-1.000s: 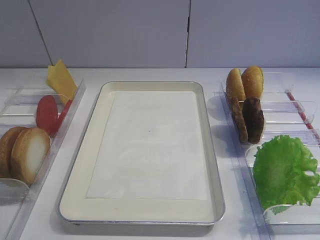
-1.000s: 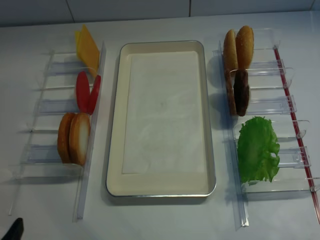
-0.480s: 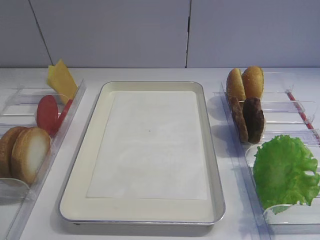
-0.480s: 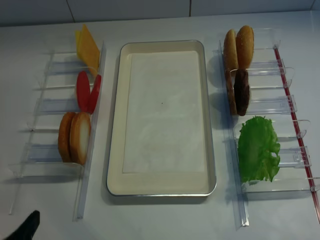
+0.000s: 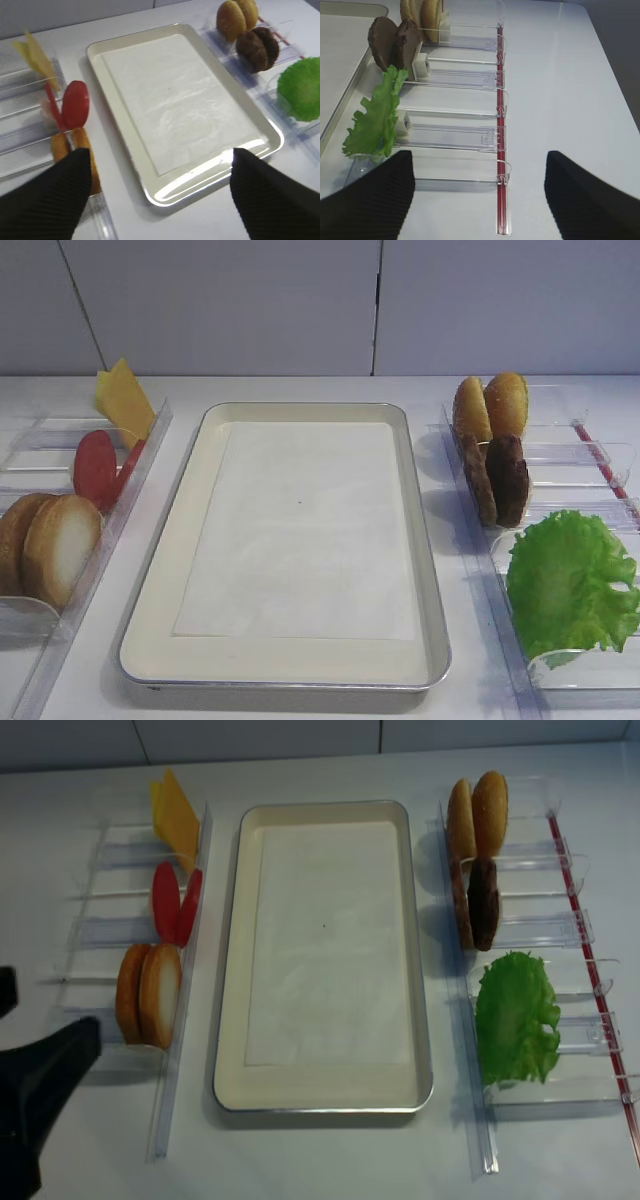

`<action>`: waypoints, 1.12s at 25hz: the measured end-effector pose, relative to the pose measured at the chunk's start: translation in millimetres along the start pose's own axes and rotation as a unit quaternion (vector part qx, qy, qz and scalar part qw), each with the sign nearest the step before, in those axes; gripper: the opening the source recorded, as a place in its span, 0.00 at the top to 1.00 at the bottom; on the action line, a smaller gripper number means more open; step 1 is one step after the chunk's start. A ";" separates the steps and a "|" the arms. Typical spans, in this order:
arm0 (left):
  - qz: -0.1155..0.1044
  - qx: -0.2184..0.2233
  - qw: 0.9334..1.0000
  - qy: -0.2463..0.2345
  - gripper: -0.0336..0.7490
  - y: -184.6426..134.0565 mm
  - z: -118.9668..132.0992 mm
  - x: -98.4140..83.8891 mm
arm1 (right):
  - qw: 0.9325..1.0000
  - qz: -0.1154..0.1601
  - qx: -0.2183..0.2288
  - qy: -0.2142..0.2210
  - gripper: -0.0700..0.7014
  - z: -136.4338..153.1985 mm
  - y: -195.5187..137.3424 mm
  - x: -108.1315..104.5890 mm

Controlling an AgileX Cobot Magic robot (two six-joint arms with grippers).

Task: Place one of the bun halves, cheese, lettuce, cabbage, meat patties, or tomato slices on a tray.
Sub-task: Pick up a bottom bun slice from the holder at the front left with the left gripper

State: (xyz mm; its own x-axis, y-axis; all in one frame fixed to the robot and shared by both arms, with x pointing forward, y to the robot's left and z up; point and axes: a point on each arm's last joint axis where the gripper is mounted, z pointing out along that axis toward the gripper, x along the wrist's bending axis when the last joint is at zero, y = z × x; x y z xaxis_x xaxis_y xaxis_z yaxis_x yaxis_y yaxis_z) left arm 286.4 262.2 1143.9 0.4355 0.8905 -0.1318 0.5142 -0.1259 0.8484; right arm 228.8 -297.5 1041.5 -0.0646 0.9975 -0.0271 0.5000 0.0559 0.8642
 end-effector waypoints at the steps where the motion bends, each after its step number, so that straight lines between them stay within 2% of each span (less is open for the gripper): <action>1: -0.002 -0.003 1.000 -0.012 0.23 1.5 1.2 -1.6 | 1.000 0.000 0.000 0.000 0.20 0.0 0.0 0.0; 6: -0.011 -0.003 0.999 -0.034 0.24 8.0 9.6 -0.9 | 1.000 0.000 0.000 0.000 0.20 0.0 0.0 0.0; 13: -0.029 0.036 0.998 -0.043 0.24 17.1 34.6 10.4 | 1.000 0.000 0.000 0.000 0.20 0.0 0.0 0.0; 19: -0.018 0.052 0.998 -0.021 0.27 21.5 49.3 21.9 | 1.000 0.000 0.000 0.000 0.20 0.0 0.0 0.0; 21: -0.013 0.071 0.997 -0.009 0.27 22.4 58.9 28.7 | 1.000 0.000 0.000 0.000 0.20 0.0 0.0 0.0; 25: -0.026 0.123 0.992 0.001 0.27 29.0 85.9 41.9 | 1.000 0.000 0.000 0.000 0.20 0.0 0.0 0.0; 27: -0.014 0.158 0.987 0.019 0.27 35.3 99.5 47.1 | 1.000 0.000 0.000 0.000 0.20 0.0 0.0 0.0; 28: -0.001 0.178 0.983 0.036 0.27 37.6 104.8 48.4 | 1.000 0.000 0.000 0.000 0.20 0.0 0.0 0.0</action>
State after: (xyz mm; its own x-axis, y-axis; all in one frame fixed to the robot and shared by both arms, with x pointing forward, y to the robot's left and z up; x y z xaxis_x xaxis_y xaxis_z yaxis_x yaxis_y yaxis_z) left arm 404.3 254.8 1115.8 0.3873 0.9180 -0.0847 0.7460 -0.2581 0.6140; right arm 228.8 -297.5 1041.5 -0.0646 0.9975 -0.0271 0.5000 0.0559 0.8642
